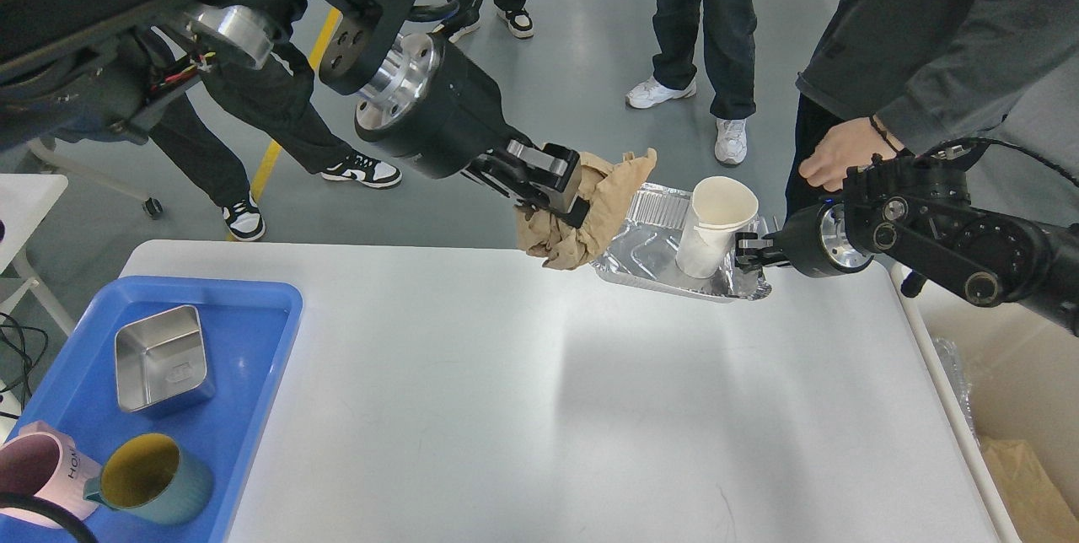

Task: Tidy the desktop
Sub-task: 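Lift the paper bag with the left gripper over the foil container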

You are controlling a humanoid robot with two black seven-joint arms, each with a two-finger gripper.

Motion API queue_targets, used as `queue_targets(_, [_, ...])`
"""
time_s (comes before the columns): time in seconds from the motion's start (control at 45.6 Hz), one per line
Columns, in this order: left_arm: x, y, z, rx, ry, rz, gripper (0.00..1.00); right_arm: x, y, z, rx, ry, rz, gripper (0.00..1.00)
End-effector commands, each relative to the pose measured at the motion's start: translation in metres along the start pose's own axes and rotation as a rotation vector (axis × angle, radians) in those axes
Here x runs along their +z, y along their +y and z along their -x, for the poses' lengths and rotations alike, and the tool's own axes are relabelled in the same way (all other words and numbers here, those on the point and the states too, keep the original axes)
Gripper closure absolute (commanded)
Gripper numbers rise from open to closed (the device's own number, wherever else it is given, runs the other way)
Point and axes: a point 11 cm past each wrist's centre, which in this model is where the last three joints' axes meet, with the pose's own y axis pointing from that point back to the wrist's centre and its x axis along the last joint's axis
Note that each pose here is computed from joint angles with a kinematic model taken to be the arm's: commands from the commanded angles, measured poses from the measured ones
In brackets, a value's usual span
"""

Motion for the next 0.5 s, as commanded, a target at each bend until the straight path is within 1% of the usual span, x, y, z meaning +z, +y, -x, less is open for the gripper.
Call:
queue_targets(0.0, [0.007, 0.008, -0.006, 0.011, -0.009, -0.002, 0.95, 0.000, 0.000, -0.001, 0.001, 0.001, 0.000, 1.00])
queue_targets(0.395, [0.004, 0.007, -0.009, 0.017, 0.005, -0.004, 0.95, -0.001, 0.001, -0.001, 0.001, 0.002, -0.001, 1.00])
queue_targets(0.482, [-0.007, 0.006, -0.014, 0.031, 0.034, -0.023, 0.95, -0.002, 0.001, -0.001, 0.001, 0.003, -0.004, 1.00])
